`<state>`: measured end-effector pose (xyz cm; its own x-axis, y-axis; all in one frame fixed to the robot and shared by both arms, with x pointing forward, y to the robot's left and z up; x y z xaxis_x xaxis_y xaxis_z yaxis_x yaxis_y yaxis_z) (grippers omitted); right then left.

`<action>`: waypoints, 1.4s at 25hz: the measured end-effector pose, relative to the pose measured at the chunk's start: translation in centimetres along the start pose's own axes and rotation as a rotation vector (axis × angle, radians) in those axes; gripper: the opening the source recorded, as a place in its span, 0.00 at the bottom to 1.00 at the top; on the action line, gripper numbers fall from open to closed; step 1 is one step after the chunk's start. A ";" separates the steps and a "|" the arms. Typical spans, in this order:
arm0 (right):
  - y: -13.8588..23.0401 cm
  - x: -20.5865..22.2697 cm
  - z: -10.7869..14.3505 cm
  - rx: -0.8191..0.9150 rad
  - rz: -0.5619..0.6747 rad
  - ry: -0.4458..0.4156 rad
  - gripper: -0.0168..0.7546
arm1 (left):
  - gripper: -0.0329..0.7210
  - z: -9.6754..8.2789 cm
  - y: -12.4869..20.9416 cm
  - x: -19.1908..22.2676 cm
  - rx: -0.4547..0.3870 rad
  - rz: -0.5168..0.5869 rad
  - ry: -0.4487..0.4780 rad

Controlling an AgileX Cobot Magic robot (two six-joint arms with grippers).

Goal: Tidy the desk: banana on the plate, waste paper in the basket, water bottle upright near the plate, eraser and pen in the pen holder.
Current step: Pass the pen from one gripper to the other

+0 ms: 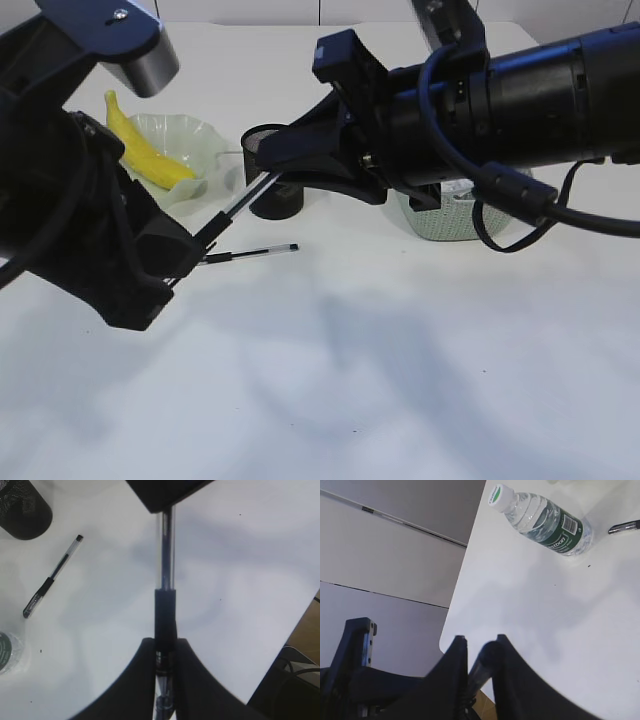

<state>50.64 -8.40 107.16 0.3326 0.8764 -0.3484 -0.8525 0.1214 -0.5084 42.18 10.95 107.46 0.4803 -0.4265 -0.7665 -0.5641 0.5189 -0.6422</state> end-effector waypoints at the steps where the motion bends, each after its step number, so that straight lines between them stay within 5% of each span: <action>1: 0.0 0.0 0.0 0.000 0.000 0.000 0.18 | 0.09 0.0 0.0 0.0 -0.002 0.000 0.000; 8: 0.0 0.0 0.0 0.000 -0.002 0.002 0.18 | 0.09 0.0 0.0 0.0 0.000 0.000 -0.001; 13: -0.1 0.0 0.1 0.007 -0.006 -0.006 0.09 | 0.09 0.0 0.0 0.1 0.000 0.002 -0.001; 29: -0.1 0.0 0.1 0.003 -0.005 -0.008 0.08 | 0.10 0.1 0.1 0.1 0.006 0.003 -0.007; 35: -0.1 0.1 -0.1 -0.008 -0.011 0.005 0.08 | 0.26 0.2 0.0 0.1 0.015 0.001 -0.015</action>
<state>50.81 -8.42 107.12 0.3437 0.8726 -0.3470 -0.8455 0.1268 -0.5187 42.31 11.05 107.37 0.4896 -0.4146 -0.7670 -0.5547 0.5307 -0.6409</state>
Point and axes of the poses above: a point on each arm's last joint axis where the gripper is mounted, x pointing out along that axis toward the gripper, z along the wrist's bending axis when the last joint is at zero, y = z × x, the point moved 2 cm from there along x, pointing out along that axis toward the gripper, and after that the axes turned 4 degrees about -x, right-handed, at the moved point
